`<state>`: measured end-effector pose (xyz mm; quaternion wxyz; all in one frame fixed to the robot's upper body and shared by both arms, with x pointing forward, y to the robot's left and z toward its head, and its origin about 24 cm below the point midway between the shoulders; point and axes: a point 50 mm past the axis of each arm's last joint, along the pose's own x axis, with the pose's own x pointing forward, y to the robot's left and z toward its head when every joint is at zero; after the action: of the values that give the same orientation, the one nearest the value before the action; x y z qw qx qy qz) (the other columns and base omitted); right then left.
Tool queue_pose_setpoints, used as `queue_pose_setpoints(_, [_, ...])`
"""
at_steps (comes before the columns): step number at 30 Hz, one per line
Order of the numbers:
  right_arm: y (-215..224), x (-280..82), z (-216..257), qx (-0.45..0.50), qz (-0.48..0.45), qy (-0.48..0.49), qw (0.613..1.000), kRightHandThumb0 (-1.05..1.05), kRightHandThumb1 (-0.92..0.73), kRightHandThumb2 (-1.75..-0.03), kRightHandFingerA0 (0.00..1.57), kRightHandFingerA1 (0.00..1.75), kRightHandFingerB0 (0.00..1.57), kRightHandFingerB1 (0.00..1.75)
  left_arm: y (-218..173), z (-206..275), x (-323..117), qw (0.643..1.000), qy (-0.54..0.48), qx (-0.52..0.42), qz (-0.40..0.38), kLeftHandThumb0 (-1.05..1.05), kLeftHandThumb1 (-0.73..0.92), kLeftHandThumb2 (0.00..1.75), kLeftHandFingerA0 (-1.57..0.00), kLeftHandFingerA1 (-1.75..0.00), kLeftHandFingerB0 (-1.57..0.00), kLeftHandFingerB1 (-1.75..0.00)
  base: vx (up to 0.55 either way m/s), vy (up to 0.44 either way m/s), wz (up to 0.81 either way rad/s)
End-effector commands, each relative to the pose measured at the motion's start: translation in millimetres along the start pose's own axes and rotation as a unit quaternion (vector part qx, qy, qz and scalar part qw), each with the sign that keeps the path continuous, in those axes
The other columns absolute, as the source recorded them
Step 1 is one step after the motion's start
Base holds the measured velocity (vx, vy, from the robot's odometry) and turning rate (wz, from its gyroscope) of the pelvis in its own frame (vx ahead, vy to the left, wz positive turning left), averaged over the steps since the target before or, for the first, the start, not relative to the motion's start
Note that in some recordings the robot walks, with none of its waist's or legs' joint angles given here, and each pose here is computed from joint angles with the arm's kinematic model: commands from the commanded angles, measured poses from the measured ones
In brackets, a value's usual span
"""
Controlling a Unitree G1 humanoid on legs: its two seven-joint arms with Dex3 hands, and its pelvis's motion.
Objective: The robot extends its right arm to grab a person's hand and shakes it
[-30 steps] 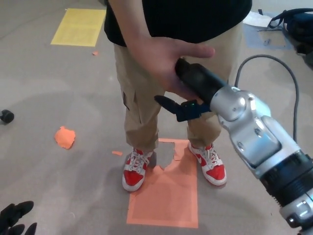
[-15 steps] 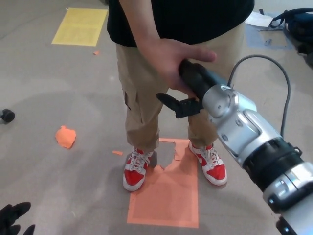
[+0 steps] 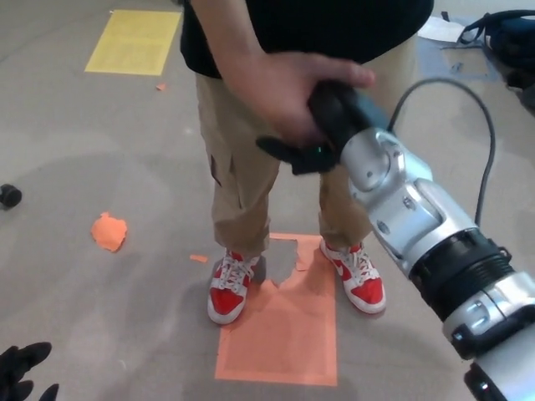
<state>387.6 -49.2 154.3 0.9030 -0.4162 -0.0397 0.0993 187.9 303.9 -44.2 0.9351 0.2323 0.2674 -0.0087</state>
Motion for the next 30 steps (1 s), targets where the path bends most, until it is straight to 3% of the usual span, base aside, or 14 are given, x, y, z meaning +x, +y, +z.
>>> queue_pose_setpoints(1, [-82, -38, 60, -0.009, -0.134, -0.105, 0.985, -0.89, -0.7, -0.62, 0.69, 0.51, 0.45, 0.44, 8, 0, -1, 1.0, -0.009, -0.001, 0.012, -0.34, 0.61, 1.13, 0.0, -0.47, 0.0, -0.47, 0.0, 0.0, 0.0])
queue_pose_setpoints(2, [-92, -45, 69, -0.009, -0.145, -0.118, 0.982, -0.86, -0.55, -0.93, 0.6, 0.59, 0.31, 0.48, 7, -1, -2, 1.0, -0.012, -0.008, 0.011, -0.33, 0.62, 1.13, 0.0, -0.47, 0.0, -0.47, 0.0, 0.0, 0.0])
queue_pose_setpoints(3, [-101, -52, 77, -0.003, -0.159, -0.13, 0.979, -0.87, -0.57, -0.69, 0.88, 0.77, 0.44, 0.46, 7, -2, -3, 1.0, -0.011, -0.006, 0.013, -0.64, 0.92, 0.67, -0.21, -0.32, -0.19, -0.31, 0.0, 0.0, 0.0])
queue_pose_setpoints(7, [-108, -57, 81, 0.001, -0.176, -0.132, 0.975, -0.79, -0.64, -0.6, 0.94, 0.89, 0.43, 0.42, 6, -4, -5, 1.0, -0.006, 0.004, 0.018, -0.63, 0.92, 0.68, -0.21, -0.32, -0.2, -0.31, 0.0, 0.0, 0.0])
queue_pose_setpoints(8, [-100, -48, 70, -0.004, -0.16, -0.111, 0.981, -0.67, -0.43, -0.93, 0.67, 0.68, 0.24, 0.47, 6, -4, -5, 1.0, -0.01, 0.009, 0.015, -0.64, 0.92, 0.68, -0.21, -0.32, -0.19, -0.31, 0.0, 0.0, 0.0])
queue_pose_setpoints(9, [-94, -43, 61, -0.007, -0.148, -0.099, 0.984, -0.69, -0.45, -0.93, 0.67, 0.68, 0.24, 0.47, 6, -3, -5, 1.0, -0.008, 0.015, 0.01, -0.34, 0.6, 1.13, 0.0, -0.47, 0.0, -0.47, 0.0, 0.0, 0.0])
queue_pose_setpoints(14, [-54, -16, 17, -0.029, -0.07, -0.015, 0.997, -0.84, -0.65, -0.6, 0.75, 0.58, 0.6, 0.5, 6, -2, -3, 1.0, 0.001, 0.024, 0.007, -0.34, 0.6, 1.13, 0.0, -0.47, 0.0, -0.47, 0.0, 0.0, 0.0])
queue_pose_setpoints(16, [-27, -4, -11, -0.018, -0.025, 0.043, 0.999, -0.81, -0.63, -0.6, 0.81, 0.6, 0.64, 0.5, 5, -1, -3, 1.0, -0.006, 0.022, 0.005, -0.81, 0.8, 1.04, -0.04, -0.4, -0.01, -0.37, 0.0, 0.0, 0.0])
queue_pose_setpoints(17, [-23, -3, -16, -0.021, -0.019, 0.048, 0.998, -0.78, -0.63, -0.6, 0.85, 0.65, 0.7, 0.56, 5, -1, -3, 1.0, -0.005, 0.016, 0.006, -0.68, 0.92, 0.69, -0.13, -0.29, -0.13, -0.28, 0.0, 0.0, 0.0])
queue_pose_setpoints(18, [-7, 0, -32, -0.027, 0.007, 0.075, 0.997, -0.67, -0.47, -0.91, 0.7, 0.69, 0.34, 0.51, 6, 0, -2, 1.0, -0.005, 0.01, 0.007, -0.8, 0.79, 1.04, -0.04, -0.39, -0.02, -0.37, 0.0, 0.0, 0.0])
queue_pose_setpoints(20, [15, -1, -56, -0.034, 0.039, 0.114, 0.992, -0.71, -0.49, -0.9, 0.72, 0.68, 0.42, 0.54, 6, 3, -1, 1.0, -0.008, 0.026, 0.011, -0.34, 0.6, 1.13, 0.0, -0.47, 0.0, -0.47, 0.0, 0.0, 0.0])
queue_pose_setpoints(21, [20, -2, -62, -0.034, 0.048, 0.122, 0.991, -0.75, -0.59, -0.6, 0.72, 0.54, 0.59, 0.5, 6, 3, 0, 0.999, -0.008, 0.029, 0.011, -0.34, 0.6, 1.13, 0.0, -0.47, 0.0, -0.47, 0.0, 0.0, 0.0])
queue_pose_setpoints(22, [29, -4, -71, -0.034, 0.064, 0.141, 0.987, -0.72, -0.49, -0.9, 0.58, 0.63, 0.33, 0.5, 7, 3, 1, 1.0, -0.009, 0.027, 0.012, -0.34, 0.59, 1.13, 0.0, -0.47, 0.0, -0.47, 0.0, 0.0, 0.0])
queue_pose_setpoints(30, [58, -17, -100, -0.062, 0.116, 0.192, 0.972, -0.78, -0.6, -0.6, 0.46, 0.52, 0.34, 0.42, 7, 5, 1, 1.0, -0.009, 0.015, 0.015, -0.34, 0.6, 1.13, 0.0, -0.47, 0.0, -0.47, 0.0, 0.0, 0.0])
